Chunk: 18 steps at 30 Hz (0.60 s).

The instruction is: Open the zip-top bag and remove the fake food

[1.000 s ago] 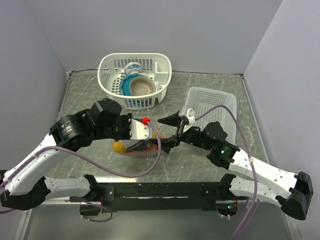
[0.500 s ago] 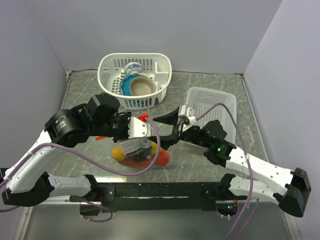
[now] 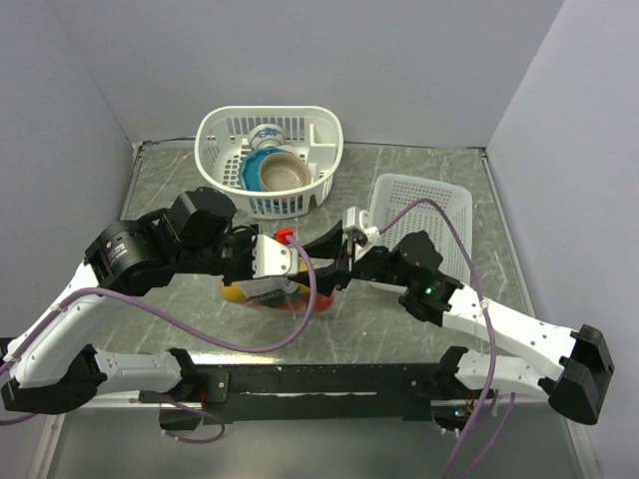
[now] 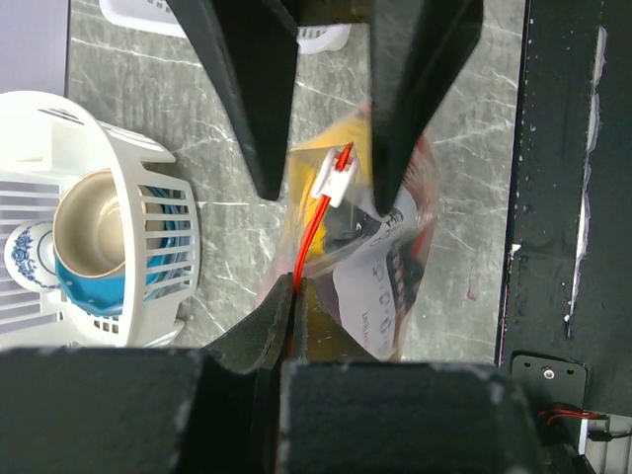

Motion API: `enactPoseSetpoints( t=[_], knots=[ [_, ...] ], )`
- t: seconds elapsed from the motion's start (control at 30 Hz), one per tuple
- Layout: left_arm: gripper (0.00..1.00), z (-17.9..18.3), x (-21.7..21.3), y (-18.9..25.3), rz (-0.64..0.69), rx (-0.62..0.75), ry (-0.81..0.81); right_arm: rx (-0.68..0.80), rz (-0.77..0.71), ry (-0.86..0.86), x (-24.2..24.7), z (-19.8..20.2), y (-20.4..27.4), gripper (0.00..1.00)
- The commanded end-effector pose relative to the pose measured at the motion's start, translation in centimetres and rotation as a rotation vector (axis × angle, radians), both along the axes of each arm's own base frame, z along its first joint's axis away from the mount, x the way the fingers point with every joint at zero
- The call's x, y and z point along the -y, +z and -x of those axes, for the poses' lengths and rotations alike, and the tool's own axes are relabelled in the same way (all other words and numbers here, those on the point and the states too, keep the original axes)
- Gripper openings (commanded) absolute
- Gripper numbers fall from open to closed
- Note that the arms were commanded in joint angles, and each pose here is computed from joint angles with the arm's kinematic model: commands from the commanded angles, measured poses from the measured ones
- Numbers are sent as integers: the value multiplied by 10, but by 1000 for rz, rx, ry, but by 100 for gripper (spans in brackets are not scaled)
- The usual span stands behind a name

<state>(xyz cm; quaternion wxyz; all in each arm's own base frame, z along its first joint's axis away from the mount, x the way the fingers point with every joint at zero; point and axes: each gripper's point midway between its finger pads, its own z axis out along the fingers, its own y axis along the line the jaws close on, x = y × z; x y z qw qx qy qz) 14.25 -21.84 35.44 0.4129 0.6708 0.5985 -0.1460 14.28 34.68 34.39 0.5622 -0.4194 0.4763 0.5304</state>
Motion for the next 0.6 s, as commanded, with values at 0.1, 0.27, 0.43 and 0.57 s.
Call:
enactPoseSetpoints(
  t=[0.1, 0.27, 0.43, 0.57],
  knots=[
    [1, -2, 1, 13, 70, 38, 21, 26, 39, 215, -3, 36, 7, 69],
    [1, -3, -2, 10, 67, 43, 28, 45, 9, 189, 3, 37, 16, 76],
    [1, -1, 0, 16, 83, 38, 24, 17, -4, 159, -2, 28, 16, 63],
    [1, 0, -2, 16, 87, 36, 31, -10, 7, 146, -8, 21, 12, 32]
  ],
)
